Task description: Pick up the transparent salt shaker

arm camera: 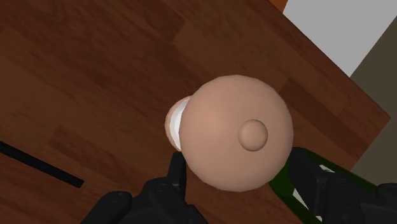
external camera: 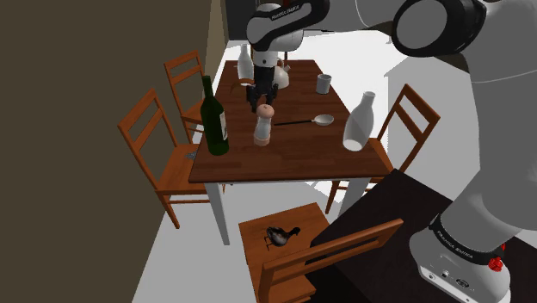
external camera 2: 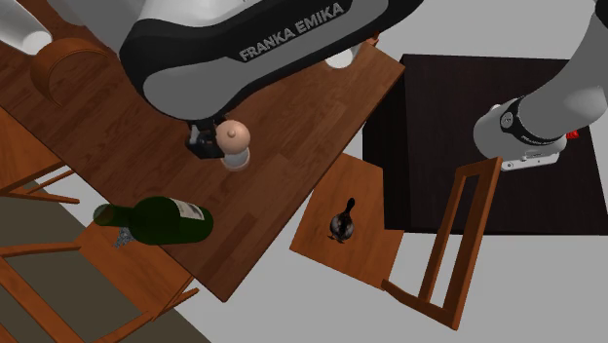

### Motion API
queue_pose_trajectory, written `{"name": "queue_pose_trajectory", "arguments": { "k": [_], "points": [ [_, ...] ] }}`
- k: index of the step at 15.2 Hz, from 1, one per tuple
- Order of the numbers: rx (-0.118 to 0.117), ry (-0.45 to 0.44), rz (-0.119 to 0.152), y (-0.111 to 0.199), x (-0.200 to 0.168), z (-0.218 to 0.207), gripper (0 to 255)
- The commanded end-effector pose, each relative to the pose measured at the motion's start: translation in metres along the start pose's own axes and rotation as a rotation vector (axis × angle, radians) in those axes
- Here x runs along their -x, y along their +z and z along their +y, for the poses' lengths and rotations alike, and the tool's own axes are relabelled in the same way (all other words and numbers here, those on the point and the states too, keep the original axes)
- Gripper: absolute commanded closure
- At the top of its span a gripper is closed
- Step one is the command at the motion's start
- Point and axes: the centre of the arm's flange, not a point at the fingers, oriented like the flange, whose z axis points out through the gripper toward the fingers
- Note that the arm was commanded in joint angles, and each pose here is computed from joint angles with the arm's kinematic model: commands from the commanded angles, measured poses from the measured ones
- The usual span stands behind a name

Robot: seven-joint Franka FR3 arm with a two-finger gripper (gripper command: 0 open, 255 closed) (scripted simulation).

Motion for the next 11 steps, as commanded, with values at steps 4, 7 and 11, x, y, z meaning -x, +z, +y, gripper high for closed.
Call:
{"name": "queue_pose_trajectory", "arguments": {
  "k": [4,7,11],
  "points": [
    [0.0,0.0,0.0,-0.026,0.002,-0.004,255],
    [0.0,0.0,0.0,-0.041,0.004,-0.008,255],
    [0.0,0.0,0.0,-0.052,0.005,-0.01,255]
  ]
}}
